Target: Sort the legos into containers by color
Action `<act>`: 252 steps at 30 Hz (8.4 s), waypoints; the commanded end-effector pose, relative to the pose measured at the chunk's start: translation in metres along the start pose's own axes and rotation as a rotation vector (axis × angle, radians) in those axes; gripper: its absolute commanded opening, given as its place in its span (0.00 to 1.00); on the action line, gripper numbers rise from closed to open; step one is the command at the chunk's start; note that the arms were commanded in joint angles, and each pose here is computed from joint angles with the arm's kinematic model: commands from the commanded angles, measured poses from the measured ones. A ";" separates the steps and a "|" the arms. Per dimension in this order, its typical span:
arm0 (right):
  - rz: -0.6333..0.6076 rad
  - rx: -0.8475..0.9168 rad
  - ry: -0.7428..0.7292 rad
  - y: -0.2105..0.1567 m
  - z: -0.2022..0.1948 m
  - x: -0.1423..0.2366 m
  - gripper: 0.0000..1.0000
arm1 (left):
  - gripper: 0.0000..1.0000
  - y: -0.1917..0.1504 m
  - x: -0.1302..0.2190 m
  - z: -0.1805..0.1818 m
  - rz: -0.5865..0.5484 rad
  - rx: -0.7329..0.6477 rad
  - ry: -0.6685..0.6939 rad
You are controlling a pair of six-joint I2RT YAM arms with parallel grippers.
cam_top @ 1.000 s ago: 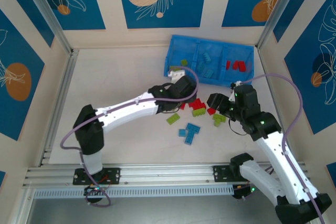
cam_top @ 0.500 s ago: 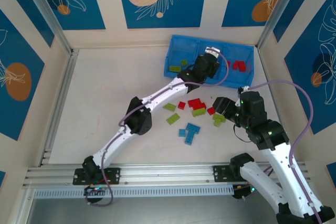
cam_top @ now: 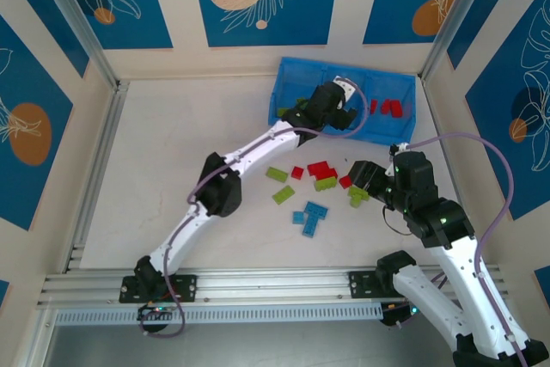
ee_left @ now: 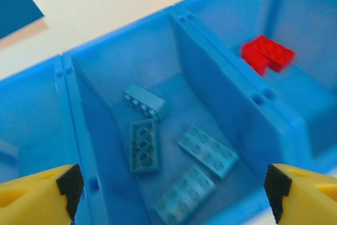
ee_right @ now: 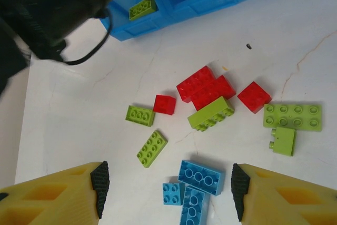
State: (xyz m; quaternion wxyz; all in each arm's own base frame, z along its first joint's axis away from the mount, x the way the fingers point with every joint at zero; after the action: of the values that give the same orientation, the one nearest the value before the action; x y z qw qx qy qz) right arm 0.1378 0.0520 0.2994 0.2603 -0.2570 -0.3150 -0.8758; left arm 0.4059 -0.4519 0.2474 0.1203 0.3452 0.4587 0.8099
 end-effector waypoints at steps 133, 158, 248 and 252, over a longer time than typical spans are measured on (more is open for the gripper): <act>0.399 0.057 -0.536 -0.068 0.054 -0.279 0.68 | 1.00 -0.232 0.351 -0.007 -0.168 -0.112 -0.145; -0.035 -0.176 -0.349 0.040 0.027 -0.170 0.27 | 1.00 -0.232 0.348 -0.009 -0.165 -0.110 -0.157; -0.001 -0.031 -0.284 0.021 0.061 -0.157 0.53 | 1.00 -0.234 0.331 -0.010 -0.060 -0.090 -0.126; -0.063 -0.014 -0.288 0.086 0.078 -0.199 0.57 | 1.00 -0.235 0.331 -0.009 -0.046 -0.101 -0.108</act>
State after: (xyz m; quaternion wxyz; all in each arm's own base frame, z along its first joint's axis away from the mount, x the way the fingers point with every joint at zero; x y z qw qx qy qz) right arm 0.3144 0.1159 0.2604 0.1950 -0.3999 -0.3055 -0.8418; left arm 0.1277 -0.1598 0.1884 0.1799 0.3883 0.4155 0.8027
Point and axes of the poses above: each hand's point on the last joint's axis, 136 mm out from that joint toward the fingers, its own x axis back along the fingers, its own z axis along the line the jaws close on, y = z × x, the point moved 10 cm from there along x, back along the fingers, and after that the axes turned 14 degrees about -x, right-handed, at the moved point
